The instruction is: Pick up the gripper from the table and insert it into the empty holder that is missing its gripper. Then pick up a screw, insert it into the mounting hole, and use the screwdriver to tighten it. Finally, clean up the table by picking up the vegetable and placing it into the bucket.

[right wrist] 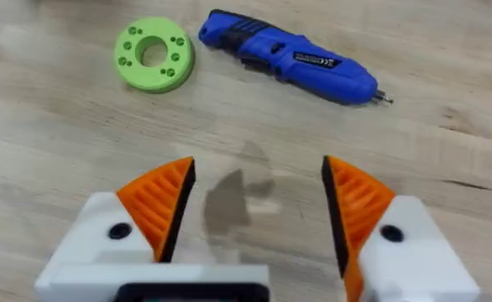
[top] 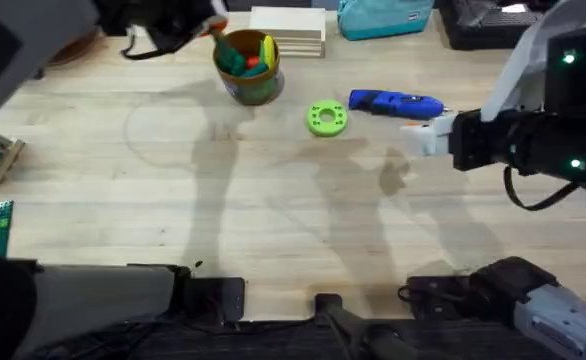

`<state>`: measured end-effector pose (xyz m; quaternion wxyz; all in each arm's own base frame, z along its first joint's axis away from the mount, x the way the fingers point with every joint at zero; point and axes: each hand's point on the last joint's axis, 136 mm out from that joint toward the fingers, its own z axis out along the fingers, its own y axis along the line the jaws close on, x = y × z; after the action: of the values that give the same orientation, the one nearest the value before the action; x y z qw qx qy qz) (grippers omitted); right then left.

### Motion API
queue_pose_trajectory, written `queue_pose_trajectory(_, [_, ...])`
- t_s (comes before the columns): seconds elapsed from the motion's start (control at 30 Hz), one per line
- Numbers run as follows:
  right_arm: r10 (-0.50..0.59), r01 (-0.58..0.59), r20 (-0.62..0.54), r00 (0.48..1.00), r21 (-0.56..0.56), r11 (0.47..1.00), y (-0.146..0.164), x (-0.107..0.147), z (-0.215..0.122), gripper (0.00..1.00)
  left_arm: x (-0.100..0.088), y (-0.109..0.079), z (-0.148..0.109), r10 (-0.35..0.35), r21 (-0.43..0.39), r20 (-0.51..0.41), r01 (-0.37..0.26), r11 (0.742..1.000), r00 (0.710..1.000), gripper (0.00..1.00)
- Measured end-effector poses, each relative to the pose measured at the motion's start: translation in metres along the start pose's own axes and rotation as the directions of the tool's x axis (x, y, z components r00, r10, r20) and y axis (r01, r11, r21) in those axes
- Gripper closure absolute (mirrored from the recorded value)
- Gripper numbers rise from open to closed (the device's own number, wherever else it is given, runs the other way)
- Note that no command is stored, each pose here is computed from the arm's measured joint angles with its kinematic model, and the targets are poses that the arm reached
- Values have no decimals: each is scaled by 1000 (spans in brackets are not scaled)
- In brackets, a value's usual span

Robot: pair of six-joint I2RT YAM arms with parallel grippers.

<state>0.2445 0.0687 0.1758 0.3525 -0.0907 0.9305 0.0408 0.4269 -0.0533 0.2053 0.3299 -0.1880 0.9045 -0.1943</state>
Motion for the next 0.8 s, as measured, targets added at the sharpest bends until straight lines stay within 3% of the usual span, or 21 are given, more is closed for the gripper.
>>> queue_pose_trajectory(0.1, [0, 0, 0, 1000, 0, 1000, 0, 0, 0, 105, 4, -16, 14, 80, 41, 0, -80, 996, 997, 984])
queue_pose_trajectory(0.13, [0, 0, 0, 1000, 0, 1000, 0, 0, 0, 105, 13, -23, 29, 162, 56, -27, -161, 985, 986, 984])
queue_pose_trajectory(0.2, [0, 0, 0, 1000, 0, 1000, 0, 0, 0, 105, 19, -21, 38, 206, 55, -48, -204, 978, 977, 964])
queue_pose_trajectory(0.23, [0, 0, 0, 1000, 0, 1000, 0, 0, 0, 105, 25, -15, 50, 252, 46, -74, -249, 967, 965, 736])
queue_pose_trajectory(0.27, [0, 0, 0, 1000, 0, 1000, 0, 0, 0, 105, 26, -13, 53, 259, 43, -82, -256, 966, 963, 586])
queue_pose_trajectory(0.6, [0, 0, 0, 1000, 0, 1000, 0, 0, 0, 105, 30, -8, 61, 295, 41, -98, -292, 955, 950, 57])
queue_pose_trajectory(0.8, [9, -9, 0, 1000, 0, 1000, 0, 0, 0, 105, 39, -17, 57, 339, 106, -123, -327, 939, 933, 15])
